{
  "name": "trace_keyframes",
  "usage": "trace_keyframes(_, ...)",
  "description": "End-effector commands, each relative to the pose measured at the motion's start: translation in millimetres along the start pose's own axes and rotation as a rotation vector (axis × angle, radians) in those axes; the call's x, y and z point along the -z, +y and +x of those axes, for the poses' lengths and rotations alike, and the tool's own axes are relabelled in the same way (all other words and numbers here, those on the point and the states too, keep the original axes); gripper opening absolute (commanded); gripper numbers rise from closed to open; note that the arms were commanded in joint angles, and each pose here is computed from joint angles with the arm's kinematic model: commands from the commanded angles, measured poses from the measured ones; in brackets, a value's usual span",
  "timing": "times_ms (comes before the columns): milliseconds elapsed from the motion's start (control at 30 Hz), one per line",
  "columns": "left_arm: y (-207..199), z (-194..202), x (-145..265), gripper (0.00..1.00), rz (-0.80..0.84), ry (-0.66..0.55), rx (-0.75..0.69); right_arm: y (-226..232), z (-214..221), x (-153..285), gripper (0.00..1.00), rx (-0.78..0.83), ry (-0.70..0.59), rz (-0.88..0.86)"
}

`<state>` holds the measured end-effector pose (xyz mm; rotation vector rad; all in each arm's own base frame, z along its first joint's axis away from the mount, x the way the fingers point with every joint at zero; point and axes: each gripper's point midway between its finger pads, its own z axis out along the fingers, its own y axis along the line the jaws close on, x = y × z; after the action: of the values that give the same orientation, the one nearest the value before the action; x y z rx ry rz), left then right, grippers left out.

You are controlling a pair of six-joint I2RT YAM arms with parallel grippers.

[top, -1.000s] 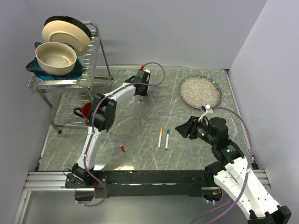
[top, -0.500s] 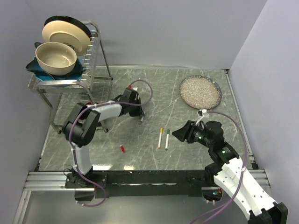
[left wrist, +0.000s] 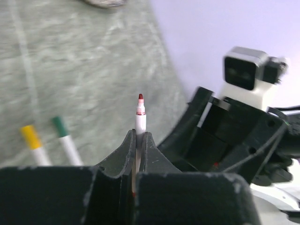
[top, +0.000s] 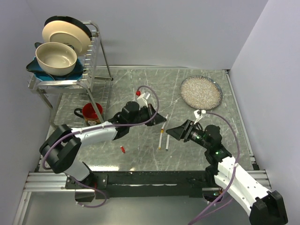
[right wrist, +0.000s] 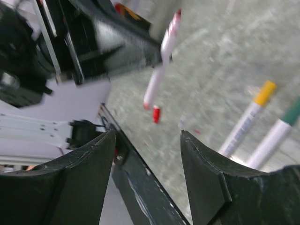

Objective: Insert the pens into the pen caps

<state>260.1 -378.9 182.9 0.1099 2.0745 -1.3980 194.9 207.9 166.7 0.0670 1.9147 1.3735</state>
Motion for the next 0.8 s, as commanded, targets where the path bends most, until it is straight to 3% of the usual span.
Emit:
trace_keyframes(0,-49,-14,9,0.01,0.155,-0.099,0.007,40,-26,0,0.65,0.033,-0.093,-0.138)
trace_keyframes(300,-91,-5,16,0.01,0.254,-0.112,-0.009,43,-34,-2,0.59,0.016,-0.123,-0.131)
trace_keyframes(467,-100,3,18,0.01,0.274,-0.113,-0.005,50,-35,-2,0.48,0.018,-0.126,-0.157)
trace_keyframes(567,-101,3,19,0.01,0.268,-0.119,-0.008,51,-36,1,0.32,0.018,-0.145,-0.162)
trace_keyframes(600,-101,5,19,0.01,0.264,-0.116,-0.008,52,-36,2,0.20,0.019,-0.148,-0.167)
trace_keyframes(700,-103,5,23,0.01,0.267,-0.129,-0.010,56,-37,5,0.00,0.030,-0.160,-0.189)
trace_keyframes(767,-104,3,27,0.04,0.261,-0.144,-0.009,59,-34,7,0.00,0.035,-0.153,-0.204)
